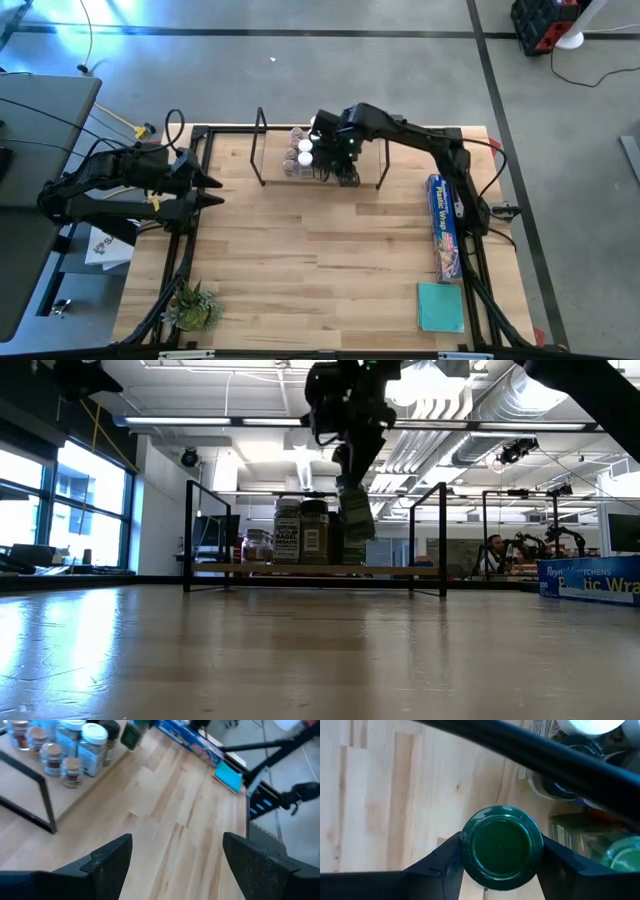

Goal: Shelf spices
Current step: Put the green seasoning bottle on the shelf aligned with the other green seasoning bottle

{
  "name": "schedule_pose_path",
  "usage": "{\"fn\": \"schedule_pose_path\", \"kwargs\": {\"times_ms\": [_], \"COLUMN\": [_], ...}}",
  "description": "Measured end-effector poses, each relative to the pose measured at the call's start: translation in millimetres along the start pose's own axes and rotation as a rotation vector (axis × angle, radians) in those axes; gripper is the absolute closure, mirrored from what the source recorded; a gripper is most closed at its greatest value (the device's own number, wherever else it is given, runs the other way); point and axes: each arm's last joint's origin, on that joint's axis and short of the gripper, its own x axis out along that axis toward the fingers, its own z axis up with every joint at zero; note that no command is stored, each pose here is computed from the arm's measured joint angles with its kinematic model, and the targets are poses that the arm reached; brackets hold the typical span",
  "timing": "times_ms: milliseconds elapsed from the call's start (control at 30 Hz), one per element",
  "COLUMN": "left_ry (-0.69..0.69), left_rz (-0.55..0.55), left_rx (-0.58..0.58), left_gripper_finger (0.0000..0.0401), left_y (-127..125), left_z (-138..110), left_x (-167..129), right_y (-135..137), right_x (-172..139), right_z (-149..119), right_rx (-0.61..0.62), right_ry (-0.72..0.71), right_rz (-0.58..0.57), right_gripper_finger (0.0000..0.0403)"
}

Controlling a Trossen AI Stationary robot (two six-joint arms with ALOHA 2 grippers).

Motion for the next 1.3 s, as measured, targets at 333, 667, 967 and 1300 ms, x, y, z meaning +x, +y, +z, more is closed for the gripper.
{"fn": "schedule_pose_path", "kwargs": {"times_ms": [333, 667, 967, 1300], "left_ry": [-0.037, -0.065, -0.09, -0.091], "left_rz": [0.061, 0.08, 0.076, 0.076], "left_rx": [-0.026, -0.032, -0.04, -0.057], "left_gripper_finger": [0.0094, 0.0094, 0.0094, 0.0094], "left_y": [2, 2, 1, 1], "left_z": [1, 3, 5, 5], "left_x": [0, 0, 0, 0], "right_y": [2, -7, -8, -12], "right_x": [17, 22, 32, 33], "right_z": [-25, -50, -52, -52], "right_rx": [-0.008, 0.052, 0.083, 0.088], "right_ry": [-0.079, -0.182, -0.196, -0.174], "right_rz": [-0.044, -0.099, -0.112, -0.199], "right_gripper_finger": [0.0214, 0.0214, 0.0185, 0.0176]}}
